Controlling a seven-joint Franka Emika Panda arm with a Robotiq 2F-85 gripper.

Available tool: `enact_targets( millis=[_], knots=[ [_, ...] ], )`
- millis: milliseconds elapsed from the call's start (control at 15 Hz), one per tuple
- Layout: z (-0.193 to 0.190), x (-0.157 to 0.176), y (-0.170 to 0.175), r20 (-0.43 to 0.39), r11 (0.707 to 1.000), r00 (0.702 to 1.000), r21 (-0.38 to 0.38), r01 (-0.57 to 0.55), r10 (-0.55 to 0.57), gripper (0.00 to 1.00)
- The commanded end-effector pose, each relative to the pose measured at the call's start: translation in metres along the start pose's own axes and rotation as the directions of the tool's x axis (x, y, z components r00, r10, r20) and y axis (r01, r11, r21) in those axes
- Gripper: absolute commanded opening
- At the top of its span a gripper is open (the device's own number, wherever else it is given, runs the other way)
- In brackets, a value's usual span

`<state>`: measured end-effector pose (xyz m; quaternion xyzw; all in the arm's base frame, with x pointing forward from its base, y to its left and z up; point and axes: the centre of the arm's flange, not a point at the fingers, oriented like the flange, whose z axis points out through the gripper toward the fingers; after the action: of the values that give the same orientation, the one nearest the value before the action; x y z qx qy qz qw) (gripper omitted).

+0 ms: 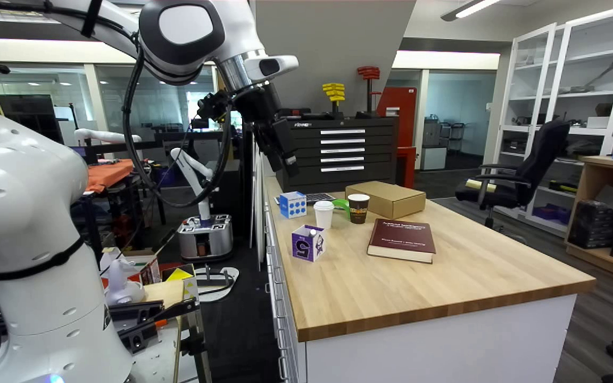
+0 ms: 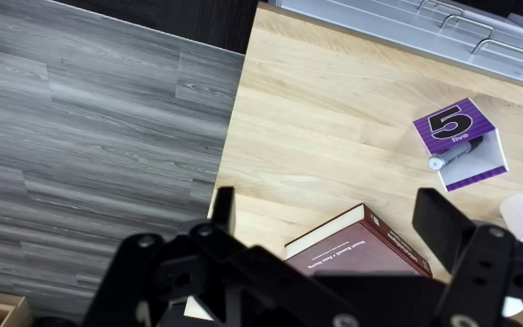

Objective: Put the marker in the box on the table

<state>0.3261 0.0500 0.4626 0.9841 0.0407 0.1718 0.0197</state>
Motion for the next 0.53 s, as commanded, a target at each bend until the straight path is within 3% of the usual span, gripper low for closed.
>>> enact_targets(
  millis=[0,467],
  knots=[
    [0.005,0.01,-0.006,0.009,1.0,1.0,0.004,0.02,-0.021,1.0],
    [0.015,0.036,-0.046,0.05,0.993,0.991,0.005,0.121,-0.121,1.0]
  ],
)
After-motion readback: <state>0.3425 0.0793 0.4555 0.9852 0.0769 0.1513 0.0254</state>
